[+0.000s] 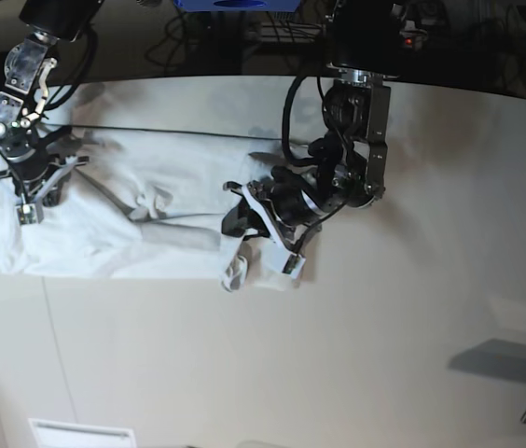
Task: Fold the T-shirt properly
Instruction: 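Fold the pinched side over the shirt toward the right gripper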
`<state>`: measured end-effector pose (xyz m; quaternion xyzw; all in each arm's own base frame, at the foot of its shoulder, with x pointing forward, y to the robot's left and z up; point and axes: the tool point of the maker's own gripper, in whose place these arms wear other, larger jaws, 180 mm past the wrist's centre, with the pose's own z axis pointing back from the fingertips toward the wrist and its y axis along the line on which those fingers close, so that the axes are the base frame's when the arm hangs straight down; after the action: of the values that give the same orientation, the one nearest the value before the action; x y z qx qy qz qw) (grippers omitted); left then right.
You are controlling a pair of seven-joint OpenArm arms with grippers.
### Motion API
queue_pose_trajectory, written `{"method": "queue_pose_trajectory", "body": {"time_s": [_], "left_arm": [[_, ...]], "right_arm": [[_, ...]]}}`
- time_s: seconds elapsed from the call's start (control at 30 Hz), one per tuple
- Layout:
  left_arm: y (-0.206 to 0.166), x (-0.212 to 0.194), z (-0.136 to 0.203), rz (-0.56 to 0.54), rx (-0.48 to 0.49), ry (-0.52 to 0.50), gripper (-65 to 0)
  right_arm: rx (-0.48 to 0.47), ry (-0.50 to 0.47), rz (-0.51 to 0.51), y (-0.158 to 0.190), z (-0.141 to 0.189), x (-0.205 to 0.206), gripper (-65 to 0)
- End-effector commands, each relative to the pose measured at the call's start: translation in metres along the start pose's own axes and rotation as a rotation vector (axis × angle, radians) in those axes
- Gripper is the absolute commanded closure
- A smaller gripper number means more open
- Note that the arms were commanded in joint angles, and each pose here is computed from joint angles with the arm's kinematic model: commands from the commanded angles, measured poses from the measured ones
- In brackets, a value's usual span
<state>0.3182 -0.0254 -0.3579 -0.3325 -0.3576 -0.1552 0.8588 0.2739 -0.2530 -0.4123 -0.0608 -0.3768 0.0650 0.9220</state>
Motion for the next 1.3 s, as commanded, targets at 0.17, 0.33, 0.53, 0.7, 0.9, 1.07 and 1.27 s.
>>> {"method": "queue_pose_trajectory", "body": {"time_s": [0.17,0.33,0.53,0.7,0.9,1.07,1.27], "left_arm": [[-0.009,0.02,-0.006,0.0,-0.036,-0.056,0.0],[-0.022,0.014,-0.012,-0.021,-0.067,-0.03,0.0],[-0.043,0.008,-0.02,-0.06,-0.114,-0.001,0.0],[-0.043,0.009,-0.02,-0.057,-0.114,-0.006,0.0],[-0.043,0.013,-0.02,-0.064,-0.114,-0.009,0.0],[-0.045,0.015,-0.021,-0.059,-0.12,-0.016,0.0],[-0.053,0.017,-0.024,-0.051,-0.136,-0.025,-3.9]], "right_arm": [[-0.026,0.052,0.019,-0.008,0.002,-0.009,-1.0],[-0.024,0.053,0.019,-0.008,0.002,-0.009,-1.0],[-0.022,0.051,0.021,-0.007,0.001,-0.008,-1.0],[-0.024,0.051,0.019,-0.008,0.001,-0.009,-1.0],[-0.024,0.051,0.021,-0.008,0.001,-0.008,-1.0],[-0.023,0.051,0.022,-0.007,0.001,-0.008,-1.0],[-0.023,0.051,0.022,-0.007,0.001,-0.008,-1.0]]}}
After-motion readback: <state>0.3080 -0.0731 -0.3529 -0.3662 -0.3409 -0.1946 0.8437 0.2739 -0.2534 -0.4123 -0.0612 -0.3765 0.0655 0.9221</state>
